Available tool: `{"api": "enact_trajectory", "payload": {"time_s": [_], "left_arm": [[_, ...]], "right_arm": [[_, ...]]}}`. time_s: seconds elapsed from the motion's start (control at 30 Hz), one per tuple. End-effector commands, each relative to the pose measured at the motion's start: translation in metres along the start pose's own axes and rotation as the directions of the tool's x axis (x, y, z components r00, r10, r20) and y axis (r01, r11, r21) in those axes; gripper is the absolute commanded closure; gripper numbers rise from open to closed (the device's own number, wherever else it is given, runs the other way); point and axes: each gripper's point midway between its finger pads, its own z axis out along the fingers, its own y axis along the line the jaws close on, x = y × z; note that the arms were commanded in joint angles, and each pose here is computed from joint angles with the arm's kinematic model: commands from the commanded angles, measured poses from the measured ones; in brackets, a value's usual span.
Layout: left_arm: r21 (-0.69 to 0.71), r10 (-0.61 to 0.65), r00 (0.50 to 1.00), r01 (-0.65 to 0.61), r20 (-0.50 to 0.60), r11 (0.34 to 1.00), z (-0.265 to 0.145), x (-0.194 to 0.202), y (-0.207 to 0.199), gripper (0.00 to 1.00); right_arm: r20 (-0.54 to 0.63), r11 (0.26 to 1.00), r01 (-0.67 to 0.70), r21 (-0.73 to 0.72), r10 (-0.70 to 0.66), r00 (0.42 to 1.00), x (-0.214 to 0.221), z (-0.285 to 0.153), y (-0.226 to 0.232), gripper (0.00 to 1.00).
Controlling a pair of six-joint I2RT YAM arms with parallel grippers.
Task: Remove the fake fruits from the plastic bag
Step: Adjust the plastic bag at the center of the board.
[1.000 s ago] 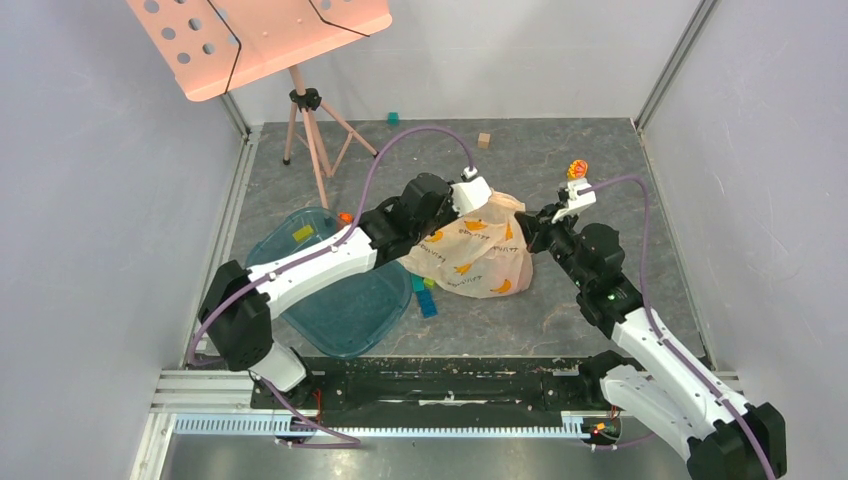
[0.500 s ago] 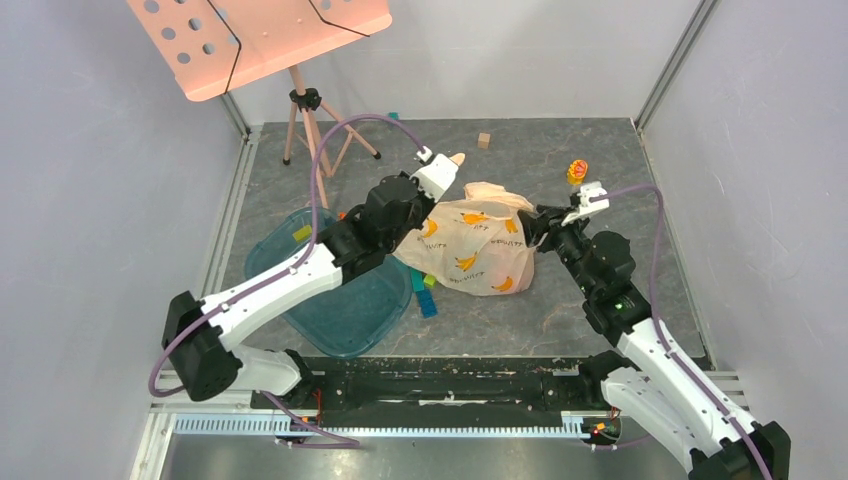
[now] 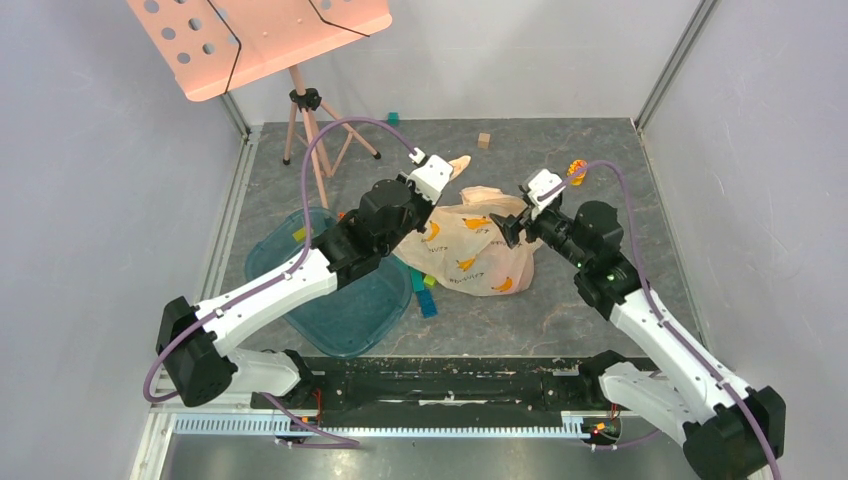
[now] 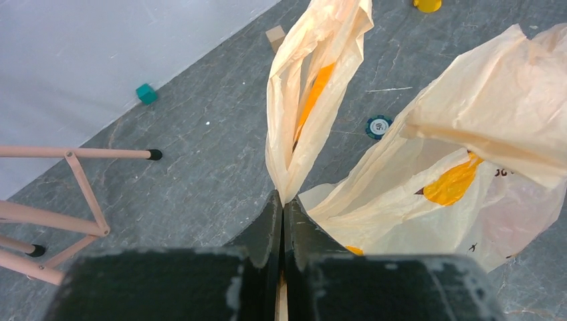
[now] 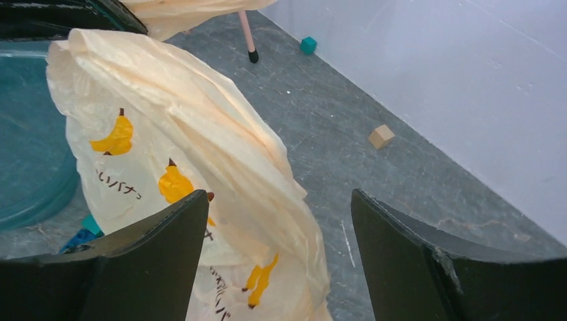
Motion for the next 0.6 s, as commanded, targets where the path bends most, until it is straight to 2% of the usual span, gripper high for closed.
{"api": "enact_trajectory", "payload": {"time_s": [0.0,0.1,0.17,0.3,0.37,0.57], "left_arm": [[0.011,-0.077,0.994,0.077,0.082,0.997,-0.004,-0.023,-0.001,0.98],[-0.002,-0.087,0.99,0.088,0.112,0.996,-0.003,-0.033,0.002,0.98],[-0.014,-0.092,0.988,0.095,0.128,0.995,-0.002,-0.04,0.005,0.98],[-0.038,-0.111,0.98,0.119,0.166,0.992,0.004,-0.062,0.014,0.98],[-0.06,-0.124,0.974,0.137,0.189,0.989,0.009,-0.075,0.024,0.98],[-0.094,-0.234,0.933,0.268,0.275,0.959,0.037,-0.126,0.076,0.98]], "right_arm": [[0.019,0.992,0.119,-0.03,-0.119,0.993,-0.023,0.015,-0.005,0.2],[-0.003,0.992,0.127,-0.029,-0.127,0.992,-0.025,0.027,-0.01,0.31],[-0.012,0.993,0.115,0.001,-0.115,0.993,-0.027,0.033,-0.017,0.45],[-0.067,0.992,0.074,0.104,-0.067,0.995,-0.029,0.049,-0.041,0.86],[-0.083,0.982,0.056,0.183,-0.041,0.996,-0.035,0.055,-0.059,1.0],[-0.006,0.922,0.03,0.386,-0.03,1.0,-0.093,0.067,-0.115,1.0]]}}
